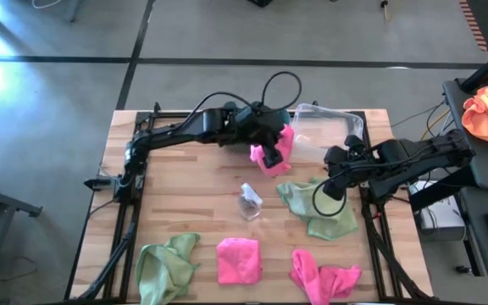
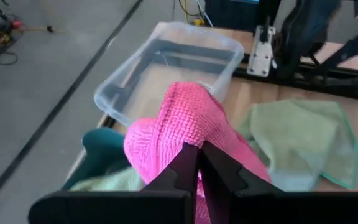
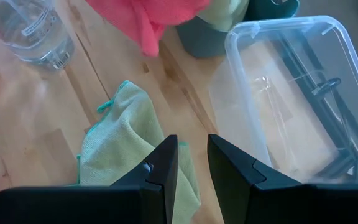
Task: Sort microfiber towel by color & place in baskets
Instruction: Put the left pink microfiber cloth into the transparent bin
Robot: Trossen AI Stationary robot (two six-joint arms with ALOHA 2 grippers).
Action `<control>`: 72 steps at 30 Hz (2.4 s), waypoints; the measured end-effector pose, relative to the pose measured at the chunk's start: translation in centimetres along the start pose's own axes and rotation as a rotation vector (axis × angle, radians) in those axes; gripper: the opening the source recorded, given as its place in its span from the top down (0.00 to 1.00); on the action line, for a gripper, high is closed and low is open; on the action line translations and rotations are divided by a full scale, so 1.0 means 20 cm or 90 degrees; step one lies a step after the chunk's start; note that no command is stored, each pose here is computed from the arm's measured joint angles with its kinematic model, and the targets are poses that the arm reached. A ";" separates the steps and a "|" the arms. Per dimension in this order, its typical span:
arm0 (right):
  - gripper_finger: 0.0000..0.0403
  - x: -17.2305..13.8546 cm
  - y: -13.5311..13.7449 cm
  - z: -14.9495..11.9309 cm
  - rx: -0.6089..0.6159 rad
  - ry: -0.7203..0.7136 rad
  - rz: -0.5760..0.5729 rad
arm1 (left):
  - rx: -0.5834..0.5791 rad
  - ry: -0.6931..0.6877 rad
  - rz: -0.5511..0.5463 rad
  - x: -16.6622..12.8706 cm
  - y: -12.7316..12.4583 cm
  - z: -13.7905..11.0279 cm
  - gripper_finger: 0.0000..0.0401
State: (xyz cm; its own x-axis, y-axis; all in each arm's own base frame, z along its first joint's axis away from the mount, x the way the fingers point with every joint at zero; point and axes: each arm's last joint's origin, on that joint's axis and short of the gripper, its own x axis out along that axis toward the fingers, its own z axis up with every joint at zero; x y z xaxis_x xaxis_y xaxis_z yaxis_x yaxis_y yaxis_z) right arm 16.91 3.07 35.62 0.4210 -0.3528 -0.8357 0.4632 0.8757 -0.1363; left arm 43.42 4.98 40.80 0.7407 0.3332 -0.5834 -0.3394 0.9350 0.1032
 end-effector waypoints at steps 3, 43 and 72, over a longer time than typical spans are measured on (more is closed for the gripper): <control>0.80 -0.03 -0.03 -0.02 0.020 -0.009 0.007 | -0.012 -0.024 -0.035 0.05 0.03 0.00 1.00; 0.80 -0.02 -0.17 0.13 0.227 -0.338 -0.387 | -0.018 -0.126 -0.086 -0.04 0.04 0.11 1.00; 0.80 -0.04 -0.02 0.31 0.183 -0.351 0.042 | 0.011 -0.115 -0.081 -0.04 0.04 0.10 1.00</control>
State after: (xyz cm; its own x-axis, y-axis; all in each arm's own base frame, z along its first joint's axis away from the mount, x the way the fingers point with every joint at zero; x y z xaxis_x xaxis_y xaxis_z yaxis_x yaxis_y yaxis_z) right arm 21.25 0.92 39.71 0.7610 -0.4866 -0.4292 0.5816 0.8047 0.1190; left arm 43.76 5.68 42.85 0.8696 0.2268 -0.4386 -0.2271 0.9725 0.0526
